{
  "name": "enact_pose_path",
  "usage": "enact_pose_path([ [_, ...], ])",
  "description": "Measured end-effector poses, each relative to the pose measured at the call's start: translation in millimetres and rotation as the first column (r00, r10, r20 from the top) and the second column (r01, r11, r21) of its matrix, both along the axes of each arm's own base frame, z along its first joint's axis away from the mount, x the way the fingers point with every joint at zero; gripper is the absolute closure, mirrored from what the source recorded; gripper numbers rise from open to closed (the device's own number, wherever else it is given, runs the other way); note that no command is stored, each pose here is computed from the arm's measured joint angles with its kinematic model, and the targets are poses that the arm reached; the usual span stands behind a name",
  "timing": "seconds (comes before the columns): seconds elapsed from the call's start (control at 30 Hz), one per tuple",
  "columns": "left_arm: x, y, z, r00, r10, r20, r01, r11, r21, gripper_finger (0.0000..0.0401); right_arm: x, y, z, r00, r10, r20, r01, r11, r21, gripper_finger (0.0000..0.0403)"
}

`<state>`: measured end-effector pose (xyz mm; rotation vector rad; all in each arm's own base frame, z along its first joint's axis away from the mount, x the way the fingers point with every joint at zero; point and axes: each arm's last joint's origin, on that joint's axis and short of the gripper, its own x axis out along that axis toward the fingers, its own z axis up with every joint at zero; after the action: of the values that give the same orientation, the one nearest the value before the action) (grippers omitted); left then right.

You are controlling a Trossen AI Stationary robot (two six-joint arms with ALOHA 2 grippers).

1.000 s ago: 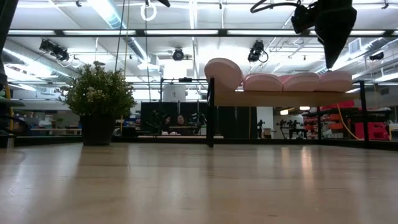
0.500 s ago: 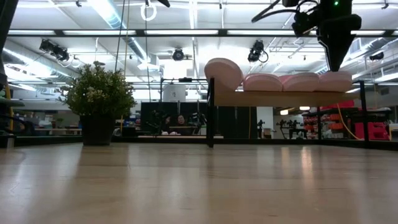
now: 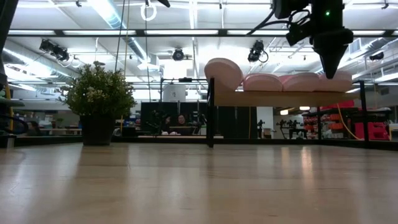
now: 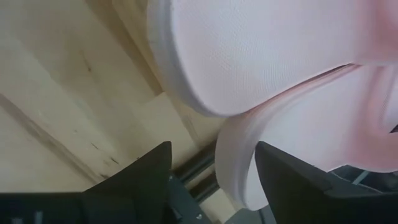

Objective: Pick and place slides into the shelf
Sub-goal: Adjust the slides on the shelf

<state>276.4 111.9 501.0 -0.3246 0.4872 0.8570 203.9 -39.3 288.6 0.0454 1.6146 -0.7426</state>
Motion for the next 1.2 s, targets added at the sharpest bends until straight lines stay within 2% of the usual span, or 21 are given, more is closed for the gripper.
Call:
enact_pose_path([
  [0.37,0,0,0,1.0,-0.005,-0.006,0.005,1.0,0.005,0.0103,-2,-13,-1,0.999,-0.053,-0.011,0.053,0.999,-0.003,0.0246],
  [0.87,0,0,0,1.0,-0.016,-0.02,0.016,1.0,0.017,0.0103,-3,-11,-1,0.996,-0.085,0.012,0.085,0.995,0.047,0.036],
  [1.03,0,0,0,1.0,-0.017,-0.021,0.017,1.0,0.018,0.0103,-8,-9,5,0.992,-0.113,0.055,0.11,0.992,0.062,0.0384],
  [1.2,0,0,0,0.999,-0.02,-0.026,0.021,1.0,0.022,0.0103,-14,-7,11,0.984,-0.15,0.1,0.142,0.987,0.082,0.0389],
])
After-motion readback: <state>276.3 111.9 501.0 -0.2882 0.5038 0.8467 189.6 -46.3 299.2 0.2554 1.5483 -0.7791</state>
